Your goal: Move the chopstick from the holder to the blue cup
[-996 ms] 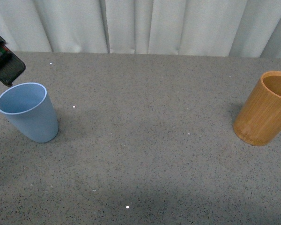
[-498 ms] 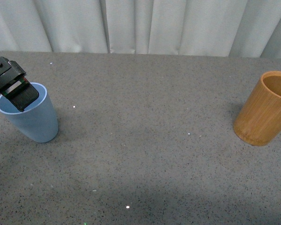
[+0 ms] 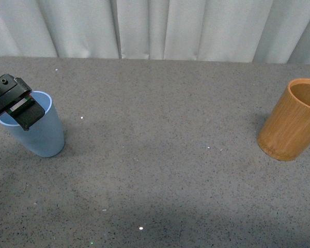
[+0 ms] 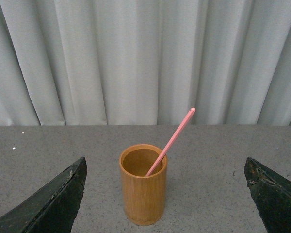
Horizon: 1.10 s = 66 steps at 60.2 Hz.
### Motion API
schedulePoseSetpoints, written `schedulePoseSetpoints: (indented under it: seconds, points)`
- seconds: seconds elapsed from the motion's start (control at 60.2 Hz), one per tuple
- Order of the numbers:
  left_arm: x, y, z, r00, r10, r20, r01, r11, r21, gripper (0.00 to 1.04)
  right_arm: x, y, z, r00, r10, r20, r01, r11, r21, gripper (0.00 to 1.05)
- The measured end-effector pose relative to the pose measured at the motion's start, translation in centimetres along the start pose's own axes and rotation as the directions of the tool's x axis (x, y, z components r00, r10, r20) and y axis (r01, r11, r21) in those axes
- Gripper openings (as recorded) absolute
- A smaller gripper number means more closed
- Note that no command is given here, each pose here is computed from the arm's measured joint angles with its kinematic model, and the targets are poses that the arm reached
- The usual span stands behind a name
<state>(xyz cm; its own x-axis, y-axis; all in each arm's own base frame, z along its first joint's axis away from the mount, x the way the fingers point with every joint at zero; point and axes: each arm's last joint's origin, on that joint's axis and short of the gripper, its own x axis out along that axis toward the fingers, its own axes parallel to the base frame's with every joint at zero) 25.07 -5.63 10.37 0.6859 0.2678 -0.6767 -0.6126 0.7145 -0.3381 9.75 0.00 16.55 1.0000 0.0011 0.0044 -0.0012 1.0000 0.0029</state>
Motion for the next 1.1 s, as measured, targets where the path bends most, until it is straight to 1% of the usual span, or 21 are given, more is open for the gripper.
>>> schedulePoseSetpoints:
  seconds: [0.531, 0.847, 0.897, 0.996, 1.063, 1.096]
  points:
    - [1.2, 0.0, 0.4, 1.000, 0.010, 0.003, -0.010, 0.999, -0.045, 0.98, 0.0, 0.0, 0.0, 1.000, 0.000, 0.000, 0.000, 1.000, 0.000, 0.95]
    - [1.8, 0.4, 0.1, 1.000, 0.029, -0.006, -0.030, 0.998, -0.048, 0.98, 0.0, 0.0, 0.0, 1.000, 0.000, 0.000, 0.000, 1.000, 0.000, 0.95]
    - [1.9, 0.4, 0.1, 1.000, 0.031, -0.001, -0.031, 0.998, -0.047, 0.94, 0.0, 0.0, 0.0, 1.000, 0.000, 0.000, 0.000, 1.000, 0.000, 0.95]
    - [2.0, 0.3, 0.0, 1.000, 0.028, 0.002, -0.027, 0.999, -0.047, 0.78, 0.0, 0.0, 0.0, 1.000, 0.000, 0.000, 0.000, 1.000, 0.000, 0.95]
    - [2.0, 0.2, -0.1, 1.000, 0.012, -0.002, -0.012, 0.999, -0.050, 0.63, 0.0, 0.0, 0.0, 1.000, 0.000, 0.000, 0.000, 1.000, 0.000, 0.95]
    - [2.1, 0.1, -0.2, 1.000, -0.001, -0.007, 0.001, 0.999, -0.054, 0.54, 0.0, 0.0, 0.0, 1.000, 0.000, 0.000, 0.000, 1.000, 0.000, 0.95]
